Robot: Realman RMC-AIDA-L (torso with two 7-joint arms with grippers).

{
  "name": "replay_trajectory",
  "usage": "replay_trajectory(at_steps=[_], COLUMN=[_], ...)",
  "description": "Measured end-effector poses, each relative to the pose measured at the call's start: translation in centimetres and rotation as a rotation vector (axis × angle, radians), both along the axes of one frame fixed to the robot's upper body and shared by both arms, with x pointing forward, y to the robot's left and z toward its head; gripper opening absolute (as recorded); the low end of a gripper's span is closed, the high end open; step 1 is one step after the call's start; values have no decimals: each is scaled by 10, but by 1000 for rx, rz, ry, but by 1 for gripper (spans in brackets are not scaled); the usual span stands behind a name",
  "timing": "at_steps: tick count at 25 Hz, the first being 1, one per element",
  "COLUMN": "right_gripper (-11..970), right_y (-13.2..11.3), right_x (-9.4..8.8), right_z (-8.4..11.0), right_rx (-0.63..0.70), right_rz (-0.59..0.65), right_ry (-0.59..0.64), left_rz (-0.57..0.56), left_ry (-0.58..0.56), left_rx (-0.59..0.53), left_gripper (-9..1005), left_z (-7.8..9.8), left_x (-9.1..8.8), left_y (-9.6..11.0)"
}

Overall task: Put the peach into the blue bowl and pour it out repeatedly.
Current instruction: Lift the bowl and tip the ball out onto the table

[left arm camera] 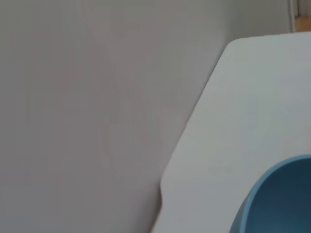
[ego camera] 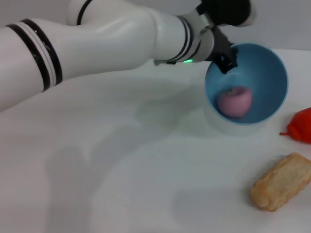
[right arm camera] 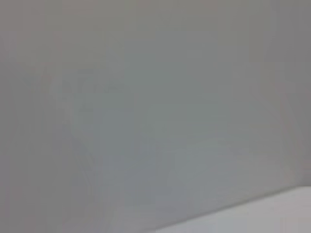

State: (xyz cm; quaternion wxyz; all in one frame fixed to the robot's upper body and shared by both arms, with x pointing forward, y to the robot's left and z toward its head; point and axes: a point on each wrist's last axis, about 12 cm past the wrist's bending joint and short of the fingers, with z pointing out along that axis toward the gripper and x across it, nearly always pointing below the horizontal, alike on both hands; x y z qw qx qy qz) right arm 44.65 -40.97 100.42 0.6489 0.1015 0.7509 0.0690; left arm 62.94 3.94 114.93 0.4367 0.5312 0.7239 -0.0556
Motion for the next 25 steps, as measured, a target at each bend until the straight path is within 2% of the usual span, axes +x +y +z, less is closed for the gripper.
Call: replay_trajectory(at_steps=[5,6,8,12,17,23,25], right_gripper=[668,675,675,674,674,675,675], right_y=[3,3,4,6,6,8,9], right_x=[-4,-3,-1,1,0,1,3], right_z=[-7,-8,-8,-8,-9,-9,-9], right_rx=[25,26,26,28,33,36,38], right_rz=[-23,-25,-25,-23,-24,-22,-18], right_ry=[23,27,30,29,32,33,32], left_rz=[-95,-95,-178,-292,-414,-609,-640], left_ry=[-160,-160,-276,-414,-555,-760,-832], left_rx=[83,83,152,235,269,340,344], left_gripper=[-1,-1,-1,-1,-2,-2,-2], left_z=[14,14,18,18,18,6,4], left_x=[-4,-4,-11,-26,-42,-66,-70], left_y=[-14,-14,-24,-36,-44,-49,-47])
